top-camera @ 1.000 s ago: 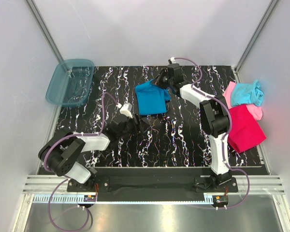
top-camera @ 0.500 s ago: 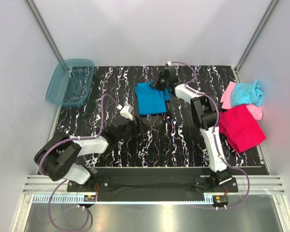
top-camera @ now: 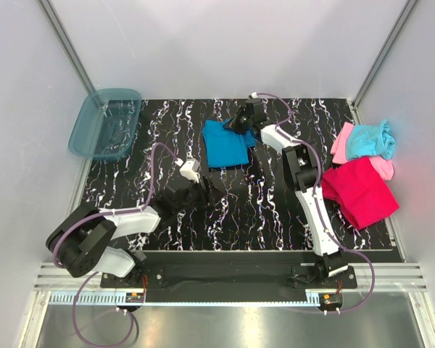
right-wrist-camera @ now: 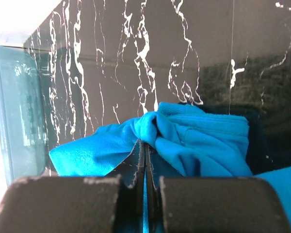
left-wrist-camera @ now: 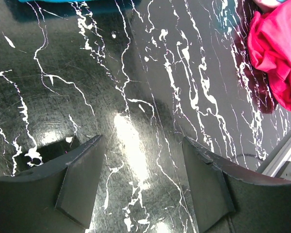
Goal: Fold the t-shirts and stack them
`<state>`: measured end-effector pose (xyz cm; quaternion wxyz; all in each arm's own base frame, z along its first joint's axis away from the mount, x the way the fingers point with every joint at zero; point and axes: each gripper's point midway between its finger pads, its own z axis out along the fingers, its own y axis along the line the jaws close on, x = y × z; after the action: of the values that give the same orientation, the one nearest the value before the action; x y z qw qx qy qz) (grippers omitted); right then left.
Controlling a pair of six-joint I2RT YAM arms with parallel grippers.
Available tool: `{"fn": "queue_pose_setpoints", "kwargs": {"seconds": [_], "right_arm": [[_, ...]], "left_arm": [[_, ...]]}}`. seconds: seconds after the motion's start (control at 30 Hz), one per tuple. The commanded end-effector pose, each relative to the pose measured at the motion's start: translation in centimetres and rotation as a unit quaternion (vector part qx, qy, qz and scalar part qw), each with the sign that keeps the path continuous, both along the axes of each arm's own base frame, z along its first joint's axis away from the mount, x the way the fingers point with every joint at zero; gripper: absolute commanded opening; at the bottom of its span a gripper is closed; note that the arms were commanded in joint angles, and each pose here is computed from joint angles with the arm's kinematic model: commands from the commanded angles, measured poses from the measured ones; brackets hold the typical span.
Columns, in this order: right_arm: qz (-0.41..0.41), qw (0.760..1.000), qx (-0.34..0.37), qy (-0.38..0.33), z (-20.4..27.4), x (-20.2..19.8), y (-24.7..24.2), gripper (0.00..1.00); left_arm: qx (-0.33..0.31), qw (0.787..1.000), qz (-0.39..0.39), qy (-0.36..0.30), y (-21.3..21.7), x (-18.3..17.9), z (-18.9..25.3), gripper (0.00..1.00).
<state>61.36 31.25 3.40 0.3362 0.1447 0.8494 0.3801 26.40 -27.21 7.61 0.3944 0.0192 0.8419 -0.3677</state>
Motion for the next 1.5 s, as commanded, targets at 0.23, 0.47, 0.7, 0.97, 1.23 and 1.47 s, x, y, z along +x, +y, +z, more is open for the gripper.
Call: {"fn": "queue_pose_setpoints", "kwargs": {"seconds": [0.23,0.47,0.7,0.97,1.23,1.47], "right_arm": [[-0.008,1.0,0.007,0.005,5.0,-0.7,-1.4,0.6],[-0.006,0.996,0.015,-0.09,16.9,-2.8,-2.6,0.62],[-0.021,0.985,0.016,-0.172,26.7,-8.5,-5.4,0.62],[-0.068,0.984,-0.015,-0.166,21.4,-16.9,-10.4,0.62],[-0.062,0.99,-0.026,-0.126,15.9,-20.7,-11.7,0.62],[-0.054,0.992,-0.012,-0.115,13.9,-22.5,-11.8,0.62]], "left_arm": [[-0.02,0.998,0.01,-0.052,0.5,-0.1,3.5,0.69],[-0.035,0.997,0.015,-0.07,0.8,-0.3,5.3,0.7],[-0.042,0.995,0.032,-0.088,1.4,-0.2,7.1,0.7],[-0.05,0.99,0.074,-0.104,1.6,7.1,11.0,0.89],[-0.044,0.992,0.104,-0.06,0.2,18.0,8.6,0.86],[0.021,0.994,0.104,-0.039,1.1,25.6,5.5,0.82]]}}
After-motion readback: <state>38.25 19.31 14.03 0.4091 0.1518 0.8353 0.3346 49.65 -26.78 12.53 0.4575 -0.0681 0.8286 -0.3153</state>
